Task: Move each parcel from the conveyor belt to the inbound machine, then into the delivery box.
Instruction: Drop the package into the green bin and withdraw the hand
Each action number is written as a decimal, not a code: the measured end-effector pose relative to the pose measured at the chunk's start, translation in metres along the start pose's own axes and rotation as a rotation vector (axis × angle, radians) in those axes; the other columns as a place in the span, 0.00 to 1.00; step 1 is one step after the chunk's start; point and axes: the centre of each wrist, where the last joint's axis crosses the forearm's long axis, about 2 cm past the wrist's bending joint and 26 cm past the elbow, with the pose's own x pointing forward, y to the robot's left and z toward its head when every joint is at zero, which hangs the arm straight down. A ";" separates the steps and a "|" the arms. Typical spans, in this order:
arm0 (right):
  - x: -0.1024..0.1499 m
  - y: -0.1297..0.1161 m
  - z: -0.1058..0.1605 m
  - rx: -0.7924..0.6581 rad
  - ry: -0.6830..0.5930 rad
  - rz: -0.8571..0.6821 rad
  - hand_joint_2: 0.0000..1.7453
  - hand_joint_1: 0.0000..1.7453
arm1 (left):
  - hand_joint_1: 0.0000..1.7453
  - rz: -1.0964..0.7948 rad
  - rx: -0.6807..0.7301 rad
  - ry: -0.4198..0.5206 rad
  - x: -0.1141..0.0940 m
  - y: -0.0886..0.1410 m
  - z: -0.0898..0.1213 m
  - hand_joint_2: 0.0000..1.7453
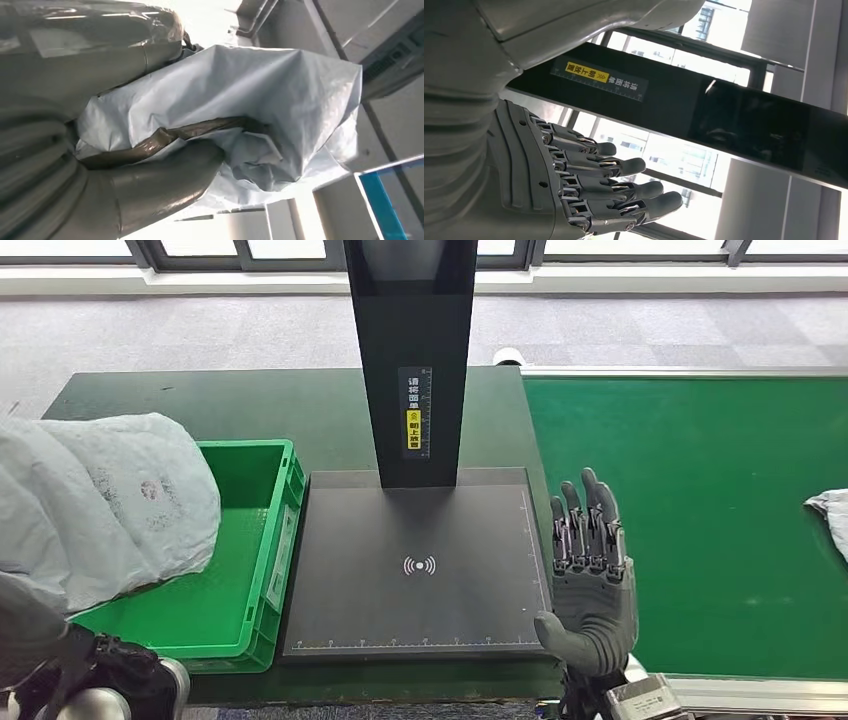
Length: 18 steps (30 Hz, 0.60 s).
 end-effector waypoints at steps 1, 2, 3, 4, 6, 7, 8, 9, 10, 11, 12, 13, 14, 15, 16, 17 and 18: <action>0.000 0.000 0.000 0.000 0.000 0.000 1.00 0.00 | 1.00 -0.004 0.002 0.002 -0.001 0.002 0.000 1.00; 0.000 0.000 0.000 0.000 0.001 0.000 1.00 0.00 | 1.00 -0.008 0.003 0.000 -0.001 0.004 -0.001 1.00; 0.000 0.000 0.000 0.000 0.001 0.001 1.00 0.00 | 1.00 -0.011 0.003 -0.001 -0.002 0.005 -0.001 1.00; 0.000 0.000 0.000 0.000 0.001 0.001 1.00 0.00 | 1.00 -0.014 0.003 -0.002 -0.002 0.006 -0.001 1.00; 0.000 0.000 0.001 0.000 0.001 0.001 1.00 0.00 | 1.00 -0.019 0.002 -0.003 -0.002 0.008 -0.002 1.00; 0.000 0.000 0.001 0.000 0.002 0.001 1.00 0.00 | 1.00 -0.021 0.002 -0.005 -0.003 0.008 -0.002 1.00; 0.000 0.000 0.001 0.000 0.002 0.001 1.00 0.00 | 1.00 -0.022 0.002 -0.005 -0.003 0.009 -0.002 1.00; 0.000 0.000 0.001 0.000 0.003 0.001 1.00 0.00 | 1.00 -0.022 0.003 -0.004 -0.003 0.009 -0.002 1.00; 0.000 0.000 0.001 -0.001 0.003 0.002 1.00 0.00 | 1.00 -0.019 0.005 0.002 -0.004 0.010 -0.002 1.00; 0.001 0.000 0.002 -0.003 0.004 0.003 1.00 0.00 | 1.00 -0.016 0.009 0.013 -0.005 0.010 -0.001 1.00; 0.001 0.000 0.002 -0.006 0.005 0.005 1.00 0.00 | 1.00 -0.010 0.012 0.031 -0.008 0.011 0.000 1.00; 0.001 0.000 0.003 -0.009 0.006 0.008 1.00 0.00 | 1.00 -0.001 0.011 0.056 -0.012 0.012 0.003 1.00; 0.002 0.000 0.004 -0.010 0.007 0.010 1.00 0.00 | 1.00 0.012 0.003 0.088 -0.017 0.013 0.006 1.00; 0.003 0.000 0.005 -0.008 0.007 0.013 1.00 0.00 | 1.00 0.029 -0.014 0.127 -0.025 0.013 0.011 1.00; 0.003 0.000 0.005 -0.005 0.006 0.014 1.00 0.00 | 1.00 0.046 -0.039 0.170 -0.035 0.012 0.017 1.00; 0.004 0.000 0.005 0.000 0.005 0.014 1.00 0.00 | 1.00 0.057 -0.067 0.217 -0.046 0.012 0.023 1.00; 0.005 0.000 0.006 0.005 0.005 0.013 1.00 0.00 | 1.00 0.057 -0.095 0.266 -0.060 0.013 0.030 1.00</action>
